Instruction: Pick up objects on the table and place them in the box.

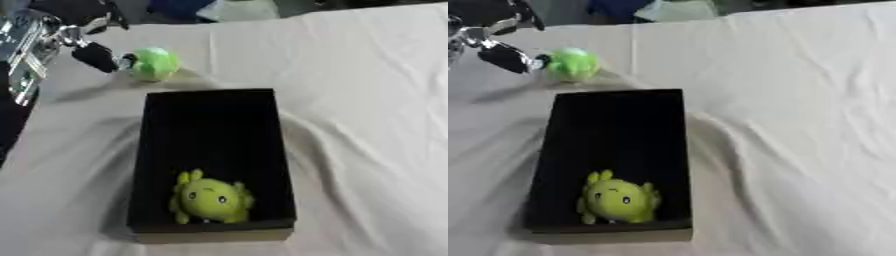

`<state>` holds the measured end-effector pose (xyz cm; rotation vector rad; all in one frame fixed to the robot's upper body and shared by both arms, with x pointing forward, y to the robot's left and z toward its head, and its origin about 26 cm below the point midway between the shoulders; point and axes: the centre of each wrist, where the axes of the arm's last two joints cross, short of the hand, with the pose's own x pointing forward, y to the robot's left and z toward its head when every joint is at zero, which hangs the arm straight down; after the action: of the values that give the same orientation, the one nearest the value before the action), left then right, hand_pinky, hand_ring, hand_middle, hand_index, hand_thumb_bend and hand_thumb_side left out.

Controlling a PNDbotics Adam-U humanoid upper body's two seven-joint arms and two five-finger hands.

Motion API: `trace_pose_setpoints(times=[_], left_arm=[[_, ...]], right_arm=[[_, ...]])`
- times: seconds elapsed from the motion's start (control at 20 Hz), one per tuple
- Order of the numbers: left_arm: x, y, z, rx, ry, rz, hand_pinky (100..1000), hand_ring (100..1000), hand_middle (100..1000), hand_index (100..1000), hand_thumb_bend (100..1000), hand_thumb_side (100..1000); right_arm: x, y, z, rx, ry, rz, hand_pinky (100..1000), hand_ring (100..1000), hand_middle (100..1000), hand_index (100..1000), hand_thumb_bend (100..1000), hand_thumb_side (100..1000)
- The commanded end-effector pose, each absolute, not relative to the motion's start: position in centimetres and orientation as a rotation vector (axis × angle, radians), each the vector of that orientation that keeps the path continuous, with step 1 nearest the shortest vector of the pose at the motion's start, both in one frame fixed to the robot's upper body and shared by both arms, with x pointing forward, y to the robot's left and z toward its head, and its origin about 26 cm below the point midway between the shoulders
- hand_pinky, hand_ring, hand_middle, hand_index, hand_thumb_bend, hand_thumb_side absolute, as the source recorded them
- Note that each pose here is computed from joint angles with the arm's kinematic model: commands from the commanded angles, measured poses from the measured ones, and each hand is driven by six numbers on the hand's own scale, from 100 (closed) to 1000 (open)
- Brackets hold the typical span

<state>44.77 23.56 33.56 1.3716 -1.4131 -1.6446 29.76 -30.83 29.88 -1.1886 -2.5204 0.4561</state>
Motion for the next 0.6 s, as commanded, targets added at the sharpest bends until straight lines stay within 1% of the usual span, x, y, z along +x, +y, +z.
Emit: trace_pose_setpoints(times=[0.05, 0.1, 0.15, 0.2, 0.25, 0.45, 0.6], left_arm=[[42.9, 23.5, 36.2, 1.427, -1.481, -1.657, 813, 821, 827, 865, 343, 572], [42.6, 23.2, 36.3, 1.423, -1.480, -1.671, 819, 830, 839, 877, 358, 575], [42.6, 23.0, 36.3, 1.420, -1.469, -1.686, 892, 901, 896, 936, 467, 603], [42.6, 22.8, 36.1, 1.422, -1.450, -1.700, 897, 905, 899, 937, 478, 605], [42.7, 22.7, 35.9, 1.424, -1.429, -1.712, 895, 916, 905, 937, 517, 610], [43.3, 22.7, 35.3, 1.449, -1.362, -1.727, 897, 917, 905, 932, 568, 616], [44.0, 22.8, 34.8, 1.444, -1.341, -1.714, 892, 915, 901, 930, 556, 620]], right_arm=[[29.3, -30.9, 30.8, -1.209, -2.543, 0.456, 819, 774, 688, 812, 100, 1000], [29.4, -30.8, 30.8, -1.206, -2.545, 0.454, 819, 774, 688, 812, 100, 1000], [29.4, -30.8, 30.8, -1.201, -2.548, 0.452, 819, 774, 688, 812, 100, 1000], [29.4, -30.7, 30.8, -1.196, -2.551, 0.451, 819, 774, 688, 812, 100, 1000], [29.4, -30.7, 30.9, -1.193, -2.553, 0.449, 818, 774, 689, 812, 100, 1000], [29.4, -30.7, 30.9, -1.193, -2.556, 0.439, 818, 774, 688, 811, 100, 1000], [29.4, -30.6, 30.9, -1.186, -2.560, 0.433, 818, 774, 688, 811, 100, 1000]])
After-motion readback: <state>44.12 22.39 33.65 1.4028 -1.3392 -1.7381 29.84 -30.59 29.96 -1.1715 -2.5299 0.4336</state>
